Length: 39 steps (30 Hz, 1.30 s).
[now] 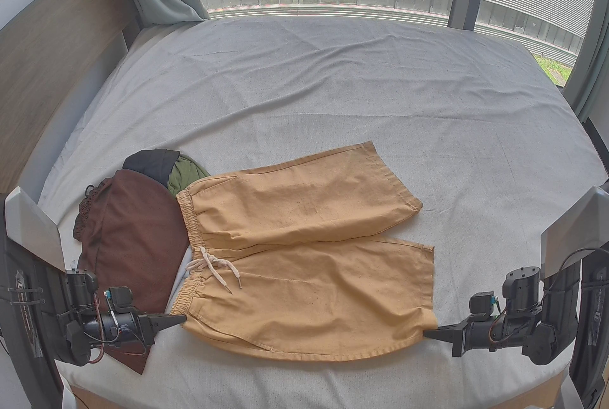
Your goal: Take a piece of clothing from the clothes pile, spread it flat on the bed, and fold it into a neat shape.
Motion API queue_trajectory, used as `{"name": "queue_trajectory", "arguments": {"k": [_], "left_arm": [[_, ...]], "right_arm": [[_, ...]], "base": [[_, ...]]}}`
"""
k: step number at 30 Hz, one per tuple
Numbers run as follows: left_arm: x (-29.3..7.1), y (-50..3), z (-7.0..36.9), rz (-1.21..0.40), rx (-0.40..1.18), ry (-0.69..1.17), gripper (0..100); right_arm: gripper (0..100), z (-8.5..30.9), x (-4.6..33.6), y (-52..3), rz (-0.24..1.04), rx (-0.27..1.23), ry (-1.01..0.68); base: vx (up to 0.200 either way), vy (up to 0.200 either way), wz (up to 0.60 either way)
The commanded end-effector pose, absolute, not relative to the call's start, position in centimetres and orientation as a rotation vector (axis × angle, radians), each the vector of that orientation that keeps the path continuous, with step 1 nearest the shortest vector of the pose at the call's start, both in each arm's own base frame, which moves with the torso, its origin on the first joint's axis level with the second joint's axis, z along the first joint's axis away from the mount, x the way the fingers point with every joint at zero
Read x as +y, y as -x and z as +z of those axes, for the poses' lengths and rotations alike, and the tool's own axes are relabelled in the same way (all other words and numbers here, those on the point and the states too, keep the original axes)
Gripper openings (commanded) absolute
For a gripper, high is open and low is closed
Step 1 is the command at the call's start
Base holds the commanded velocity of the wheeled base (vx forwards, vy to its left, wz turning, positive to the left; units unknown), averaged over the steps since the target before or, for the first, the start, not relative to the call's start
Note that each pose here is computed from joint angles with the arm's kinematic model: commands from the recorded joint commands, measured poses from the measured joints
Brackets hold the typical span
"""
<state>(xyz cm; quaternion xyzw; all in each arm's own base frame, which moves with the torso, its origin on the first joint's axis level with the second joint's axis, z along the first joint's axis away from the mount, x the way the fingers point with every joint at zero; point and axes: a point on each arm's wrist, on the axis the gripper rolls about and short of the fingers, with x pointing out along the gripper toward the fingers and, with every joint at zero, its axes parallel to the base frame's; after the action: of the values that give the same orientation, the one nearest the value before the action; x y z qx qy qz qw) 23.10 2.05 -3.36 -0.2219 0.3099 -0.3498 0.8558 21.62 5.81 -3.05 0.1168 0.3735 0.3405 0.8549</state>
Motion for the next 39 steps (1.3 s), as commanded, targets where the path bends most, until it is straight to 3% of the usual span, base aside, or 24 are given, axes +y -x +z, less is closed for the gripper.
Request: {"name": "queue_trajectory", "arguments": {"k": [1, 13, 39], "left_arm": [[1.6, -24.1, -1.1, -0.757, 0.573, 0.449, 0], [0.7, -24.9, 1.1, -0.763, 0.536, 0.493, 0], [0.2, -27.2, 2.8, -0.657, 0.474, 0.559, 0]], "right_arm": [[0, -1.2, 6.2, -22.8, 0.727, 0.682, -0.263], [0, 2.4, 6.6, -24.3, 0.729, 0.546, -0.365], [0, 4.9, 6.8, -25.2, 0.744, 0.433, -0.380]], "base": [[0.000, 0.000, 0.00], [0.000, 0.000, 0.00], [0.000, 0.000, 0.00]]}}
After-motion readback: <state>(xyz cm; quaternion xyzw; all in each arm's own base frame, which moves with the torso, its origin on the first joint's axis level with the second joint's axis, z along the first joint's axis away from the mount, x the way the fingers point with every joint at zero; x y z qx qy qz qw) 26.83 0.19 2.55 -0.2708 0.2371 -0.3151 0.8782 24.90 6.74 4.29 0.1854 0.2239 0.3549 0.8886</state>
